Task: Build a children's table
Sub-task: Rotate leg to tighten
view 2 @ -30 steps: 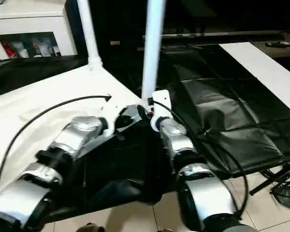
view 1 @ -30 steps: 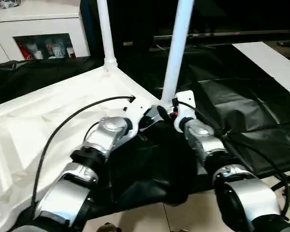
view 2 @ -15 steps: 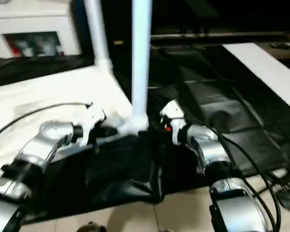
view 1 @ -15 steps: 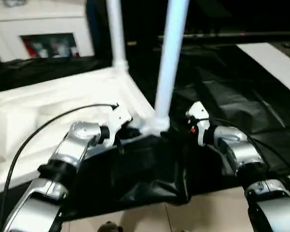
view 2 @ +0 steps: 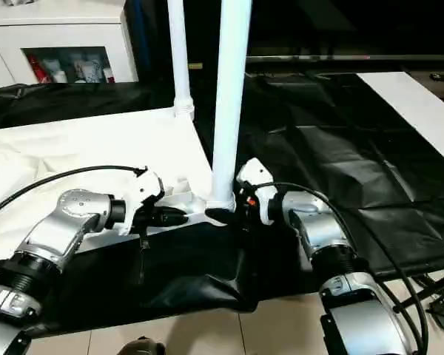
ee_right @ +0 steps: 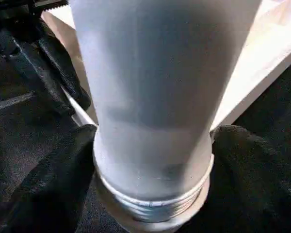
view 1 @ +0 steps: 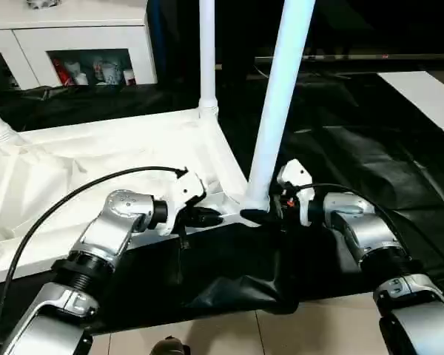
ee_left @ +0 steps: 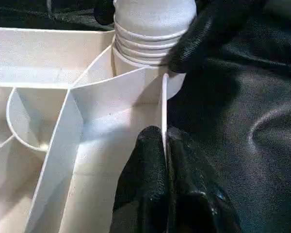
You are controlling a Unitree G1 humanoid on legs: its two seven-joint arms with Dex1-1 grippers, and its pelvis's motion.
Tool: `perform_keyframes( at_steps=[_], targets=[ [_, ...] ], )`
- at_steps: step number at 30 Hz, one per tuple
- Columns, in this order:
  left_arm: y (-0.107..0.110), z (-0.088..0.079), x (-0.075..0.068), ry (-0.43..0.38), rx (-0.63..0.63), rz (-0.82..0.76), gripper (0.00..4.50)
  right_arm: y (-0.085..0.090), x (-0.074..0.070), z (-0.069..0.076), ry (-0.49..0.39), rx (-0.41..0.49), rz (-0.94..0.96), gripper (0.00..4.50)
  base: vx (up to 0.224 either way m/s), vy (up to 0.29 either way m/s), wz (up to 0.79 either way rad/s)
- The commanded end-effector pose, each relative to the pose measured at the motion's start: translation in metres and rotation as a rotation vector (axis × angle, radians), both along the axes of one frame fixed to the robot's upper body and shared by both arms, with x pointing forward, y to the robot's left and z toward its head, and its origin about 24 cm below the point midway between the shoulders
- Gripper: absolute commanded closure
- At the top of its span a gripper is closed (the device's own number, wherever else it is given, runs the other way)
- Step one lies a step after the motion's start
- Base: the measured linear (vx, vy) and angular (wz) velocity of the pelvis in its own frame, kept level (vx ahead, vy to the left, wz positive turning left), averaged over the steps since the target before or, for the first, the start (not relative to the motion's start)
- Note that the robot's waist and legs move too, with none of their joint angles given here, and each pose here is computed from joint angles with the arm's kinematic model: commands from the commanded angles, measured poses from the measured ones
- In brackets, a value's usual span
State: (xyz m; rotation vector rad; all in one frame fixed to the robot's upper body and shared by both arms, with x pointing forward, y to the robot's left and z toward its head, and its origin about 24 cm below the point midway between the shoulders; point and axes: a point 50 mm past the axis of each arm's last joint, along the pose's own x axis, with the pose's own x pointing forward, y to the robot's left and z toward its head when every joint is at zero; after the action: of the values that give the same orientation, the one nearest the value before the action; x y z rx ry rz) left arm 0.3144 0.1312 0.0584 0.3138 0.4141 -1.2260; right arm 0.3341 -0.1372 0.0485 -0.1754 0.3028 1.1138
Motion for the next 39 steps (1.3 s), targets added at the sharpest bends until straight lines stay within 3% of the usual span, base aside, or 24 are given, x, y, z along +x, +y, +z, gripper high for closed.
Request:
perform_keyframes(
  at_steps=[1, 12, 16, 20, 24, 29, 38, 39],
  targets=[
    [-0.01, 0.016, 0.0, -0.048, -0.06, -0.057, 4.5, 0.001, 0.005, 0.007, -0.023, 0.016, -0.01, 1.0, 0.0, 0.0, 0.0],
    [-0.009, 0.015, 0.0, -0.043, -0.052, -0.054, 4.5, 0.004, 0.005, 0.006, -0.025, 0.03, -0.007, 1.74, 0.0, 0.0, 0.0],
    [-0.008, 0.011, 0.0, -0.038, -0.032, -0.037, 4.5, 0.006, 0.005, -0.002, -0.015, 0.016, -0.064, 1.75, 0.0, 0.0, 0.0],
    [-0.012, 0.005, 0.013, -0.075, -0.016, 0.105, 4.5, 0.006, 0.013, -0.016, -0.011, 0.005, -0.324, 1.76, 0.0, 0.0, 0.0],
    [-0.027, -0.003, 0.025, -0.071, -0.008, 0.254, 4.5, 0.015, 0.018, -0.026, 0.048, 0.058, -0.579, 1.76, 0.0, 0.0, 0.0],
    [-0.046, -0.001, 0.041, -0.109, -0.001, 0.431, 4.5, 0.026, 0.026, -0.028, 0.065, 0.027, -0.796, 1.76, 0.0, 0.0, 0.0],
    [-0.068, 0.001, 0.046, -0.135, -0.004, 0.444, 4.5, 0.051, 0.031, -0.018, 0.04, 0.057, -0.795, 1.76, 0.0, 0.0, 0.0],
    [-0.067, 0.001, 0.045, -0.133, -0.005, 0.436, 4.5, 0.05, 0.032, -0.017, 0.039, 0.075, -0.798, 1.21, 0.0, 0.0, 0.0]
  ],
)
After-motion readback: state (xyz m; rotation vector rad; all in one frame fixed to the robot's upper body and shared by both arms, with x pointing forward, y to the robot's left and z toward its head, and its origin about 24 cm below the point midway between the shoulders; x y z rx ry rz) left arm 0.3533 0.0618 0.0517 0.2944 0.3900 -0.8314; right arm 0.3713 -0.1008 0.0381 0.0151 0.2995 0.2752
